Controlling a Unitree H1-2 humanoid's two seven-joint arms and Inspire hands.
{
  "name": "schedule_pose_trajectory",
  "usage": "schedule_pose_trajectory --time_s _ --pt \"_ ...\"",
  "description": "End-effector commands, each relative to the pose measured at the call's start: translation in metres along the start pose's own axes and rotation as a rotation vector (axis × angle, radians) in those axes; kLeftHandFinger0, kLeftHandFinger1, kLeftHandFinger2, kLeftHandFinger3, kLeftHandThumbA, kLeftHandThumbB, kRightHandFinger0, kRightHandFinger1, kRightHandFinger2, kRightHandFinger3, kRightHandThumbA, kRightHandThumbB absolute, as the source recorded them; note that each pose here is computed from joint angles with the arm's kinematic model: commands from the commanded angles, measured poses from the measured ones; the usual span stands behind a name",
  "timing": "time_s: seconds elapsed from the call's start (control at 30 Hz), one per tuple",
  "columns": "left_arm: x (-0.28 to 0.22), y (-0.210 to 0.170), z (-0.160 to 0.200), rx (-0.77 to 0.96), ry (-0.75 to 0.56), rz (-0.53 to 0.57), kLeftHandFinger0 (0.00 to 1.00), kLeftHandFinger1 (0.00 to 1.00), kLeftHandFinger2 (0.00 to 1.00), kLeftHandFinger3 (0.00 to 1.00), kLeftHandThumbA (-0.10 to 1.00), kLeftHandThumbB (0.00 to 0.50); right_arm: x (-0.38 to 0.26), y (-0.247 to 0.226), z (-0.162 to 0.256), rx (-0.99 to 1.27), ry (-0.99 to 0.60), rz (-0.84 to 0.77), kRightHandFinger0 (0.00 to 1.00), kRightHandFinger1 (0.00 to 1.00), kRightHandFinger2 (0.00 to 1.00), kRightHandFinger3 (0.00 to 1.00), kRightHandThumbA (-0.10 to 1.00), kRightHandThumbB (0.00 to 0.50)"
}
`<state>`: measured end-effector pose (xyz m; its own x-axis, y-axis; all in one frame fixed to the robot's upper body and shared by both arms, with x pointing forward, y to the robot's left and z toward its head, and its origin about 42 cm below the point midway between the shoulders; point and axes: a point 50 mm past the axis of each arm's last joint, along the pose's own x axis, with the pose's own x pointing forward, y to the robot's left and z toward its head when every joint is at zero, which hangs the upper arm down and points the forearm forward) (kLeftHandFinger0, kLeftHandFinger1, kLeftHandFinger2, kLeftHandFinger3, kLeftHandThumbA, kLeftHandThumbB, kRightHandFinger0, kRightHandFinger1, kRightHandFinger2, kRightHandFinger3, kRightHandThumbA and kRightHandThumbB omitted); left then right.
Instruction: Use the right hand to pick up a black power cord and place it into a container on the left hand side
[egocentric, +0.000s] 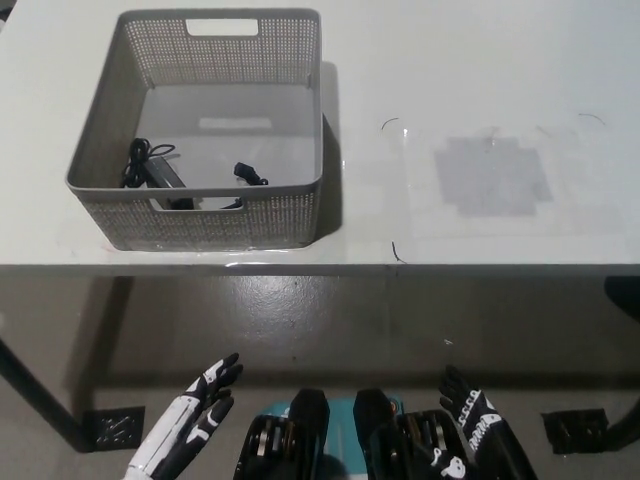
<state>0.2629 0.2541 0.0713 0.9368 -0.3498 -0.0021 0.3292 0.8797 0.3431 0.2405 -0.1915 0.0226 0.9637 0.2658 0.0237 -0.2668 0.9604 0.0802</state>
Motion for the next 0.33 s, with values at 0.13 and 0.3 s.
schedule_pose_trajectory --time_s 0.13,0.3 --pt "0.0054 0.0071 0.0058 0.022 -0.009 -0.021 1.00 1.00 1.00 1.00 0.92 0.378 0.0045 0.0000 0.0071 -0.004 -0.054 0.008 1.00 1.00 1.00 1.00 1.00 0.317" --pt "0.0064 0.0078 0.0086 0.030 -0.013 -0.016 1.00 1.00 1.00 1.00 0.92 0.371 0.0077 -0.0008 0.0094 -0.012 -0.057 0.013 1.00 1.00 1.00 1.00 1.00 0.317"
